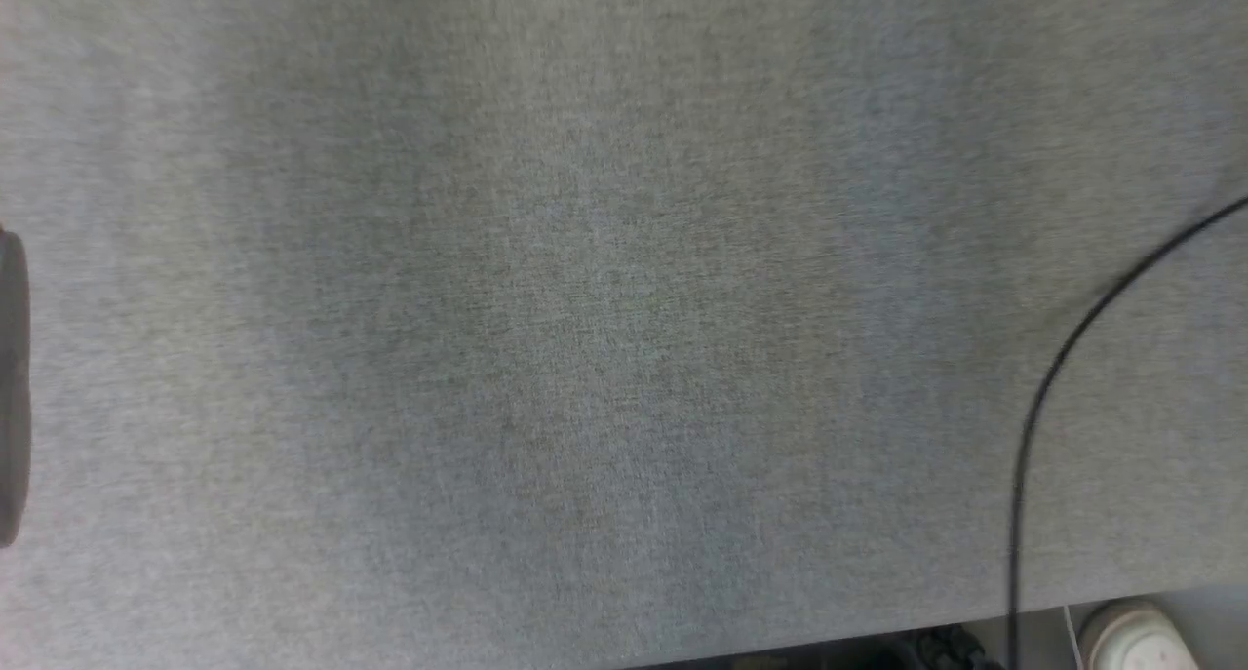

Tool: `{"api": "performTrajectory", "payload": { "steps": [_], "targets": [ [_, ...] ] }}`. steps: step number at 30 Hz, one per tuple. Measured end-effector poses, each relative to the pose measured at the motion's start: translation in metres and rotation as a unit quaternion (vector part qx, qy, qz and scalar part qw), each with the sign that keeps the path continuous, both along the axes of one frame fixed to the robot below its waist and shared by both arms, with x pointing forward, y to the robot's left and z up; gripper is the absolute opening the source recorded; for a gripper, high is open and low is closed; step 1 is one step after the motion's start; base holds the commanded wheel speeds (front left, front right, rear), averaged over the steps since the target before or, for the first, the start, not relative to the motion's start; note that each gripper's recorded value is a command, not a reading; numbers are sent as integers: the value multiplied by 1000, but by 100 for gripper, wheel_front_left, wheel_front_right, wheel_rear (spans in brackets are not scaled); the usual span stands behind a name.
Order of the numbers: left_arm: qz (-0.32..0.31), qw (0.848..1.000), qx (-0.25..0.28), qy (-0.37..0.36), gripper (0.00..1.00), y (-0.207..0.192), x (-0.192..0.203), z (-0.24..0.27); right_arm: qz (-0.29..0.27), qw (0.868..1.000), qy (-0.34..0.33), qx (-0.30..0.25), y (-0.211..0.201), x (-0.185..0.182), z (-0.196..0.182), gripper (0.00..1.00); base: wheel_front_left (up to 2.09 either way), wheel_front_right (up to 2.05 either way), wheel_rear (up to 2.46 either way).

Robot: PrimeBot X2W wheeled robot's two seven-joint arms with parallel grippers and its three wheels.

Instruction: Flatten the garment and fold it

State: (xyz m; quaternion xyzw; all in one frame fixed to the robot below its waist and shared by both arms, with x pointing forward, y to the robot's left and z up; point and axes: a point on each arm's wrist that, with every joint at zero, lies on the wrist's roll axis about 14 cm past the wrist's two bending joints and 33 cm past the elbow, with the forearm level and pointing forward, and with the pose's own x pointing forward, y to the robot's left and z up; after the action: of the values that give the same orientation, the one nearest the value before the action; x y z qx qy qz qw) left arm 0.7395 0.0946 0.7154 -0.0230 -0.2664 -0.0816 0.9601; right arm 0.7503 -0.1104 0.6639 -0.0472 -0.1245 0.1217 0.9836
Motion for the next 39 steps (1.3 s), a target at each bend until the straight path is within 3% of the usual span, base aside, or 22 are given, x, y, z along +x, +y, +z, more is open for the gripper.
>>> {"api": "performTrajectory", "payload": {
  "steps": [9,19,29,39],
  "targets": [
    [-28,997,-2,73,0,1,23,-101,44,996,66,-29,29,11,-96,0,0,0,0],
    [-81,990,-1,117,0,-13,-13,-125,86,991,97,-16,49,-24,-110,0,0,0,0],
    [-121,964,30,235,0,-21,-73,-176,98,973,208,-32,32,-87,-149,0,0,0,0],
    [-176,915,27,361,0,-47,-150,-229,127,942,310,-32,37,-164,-186,0,0,0,0]
  ]
}}
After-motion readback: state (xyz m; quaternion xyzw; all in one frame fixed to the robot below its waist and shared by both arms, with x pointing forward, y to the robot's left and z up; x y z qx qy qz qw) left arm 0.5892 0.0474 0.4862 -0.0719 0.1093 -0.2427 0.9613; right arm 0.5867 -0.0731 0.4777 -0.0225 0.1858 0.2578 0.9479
